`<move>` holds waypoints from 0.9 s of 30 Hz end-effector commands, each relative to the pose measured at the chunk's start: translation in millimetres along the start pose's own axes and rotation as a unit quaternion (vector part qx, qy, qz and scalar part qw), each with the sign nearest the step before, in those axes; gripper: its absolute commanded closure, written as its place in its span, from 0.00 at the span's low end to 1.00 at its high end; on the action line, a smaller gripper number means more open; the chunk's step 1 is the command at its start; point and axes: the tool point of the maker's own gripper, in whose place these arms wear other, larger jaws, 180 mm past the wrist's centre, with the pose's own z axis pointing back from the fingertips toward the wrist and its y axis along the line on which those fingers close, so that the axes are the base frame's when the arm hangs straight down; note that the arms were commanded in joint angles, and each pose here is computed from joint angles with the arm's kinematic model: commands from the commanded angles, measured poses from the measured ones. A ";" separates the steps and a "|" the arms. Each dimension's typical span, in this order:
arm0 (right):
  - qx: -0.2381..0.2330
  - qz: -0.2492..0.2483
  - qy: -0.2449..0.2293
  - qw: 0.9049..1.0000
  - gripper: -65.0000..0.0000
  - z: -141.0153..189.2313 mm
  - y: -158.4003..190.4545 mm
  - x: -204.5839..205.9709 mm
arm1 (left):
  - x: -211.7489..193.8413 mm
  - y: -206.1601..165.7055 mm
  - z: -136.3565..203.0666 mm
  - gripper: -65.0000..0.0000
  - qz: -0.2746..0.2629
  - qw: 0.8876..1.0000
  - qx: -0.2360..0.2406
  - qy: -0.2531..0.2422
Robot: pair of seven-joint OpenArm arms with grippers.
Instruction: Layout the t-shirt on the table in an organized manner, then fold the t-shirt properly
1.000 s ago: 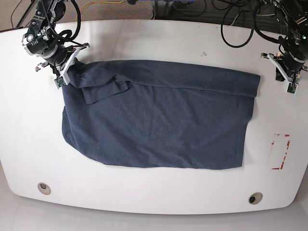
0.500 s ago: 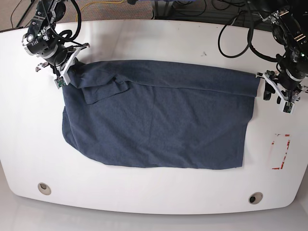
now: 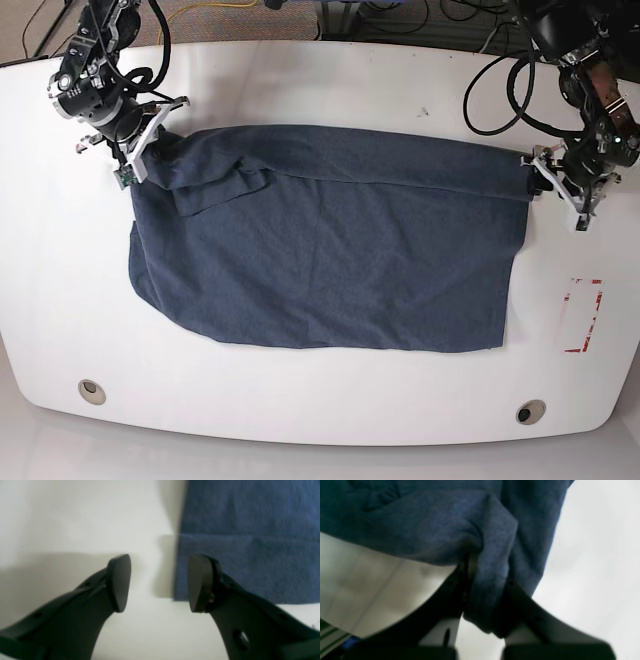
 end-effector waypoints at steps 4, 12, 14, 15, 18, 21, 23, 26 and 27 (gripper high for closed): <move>-0.005 0.008 -0.026 1.000 1.00 4.0 -4.1 15.9 | 10.2 -4.0 -5.3 0.48 -0.004 1.000 -0.013 -0.011; -0.006 0.007 -0.027 1.000 1.00 4.1 -4.9 17.0 | -0.3 -14.0 -16.1 0.48 -0.002 0.999 -0.031 0.008; -0.006 0.007 -0.027 1.000 1.00 4.1 -4.9 17.0 | -0.3 -14.0 -16.1 0.48 -0.002 0.999 -0.031 0.008; -0.006 0.007 -0.027 1.000 1.00 4.1 -4.9 17.0 | -0.3 -14.0 -16.1 0.48 -0.002 0.999 -0.031 0.008; -0.006 0.007 -0.027 1.000 1.00 4.1 -4.9 17.0 | -0.3 -14.1 -16.1 0.48 -0.003 0.999 -0.031 0.008; -0.006 0.007 -0.027 1.000 1.00 4.1 -4.9 17.0 | 0.2 -14.2 -15.4 0.59 -0.004 0.999 -0.031 0.007; -0.006 0.007 -0.027 1.000 1.00 4.1 -4.9 17.0 | 0.6 -14.2 -15.1 0.72 -0.005 1.000 -0.030 0.007; -0.006 0.008 -0.028 1.000 1.00 4.1 -5.1 17.6 | -0.4 -14.0 -14.7 0.93 -0.004 0.999 -0.031 0.007; -0.006 0.008 -0.028 1.000 1.00 4.1 -5.1 17.6 | -1.1 -14.1 -14.8 0.96 -0.004 0.999 -0.032 0.008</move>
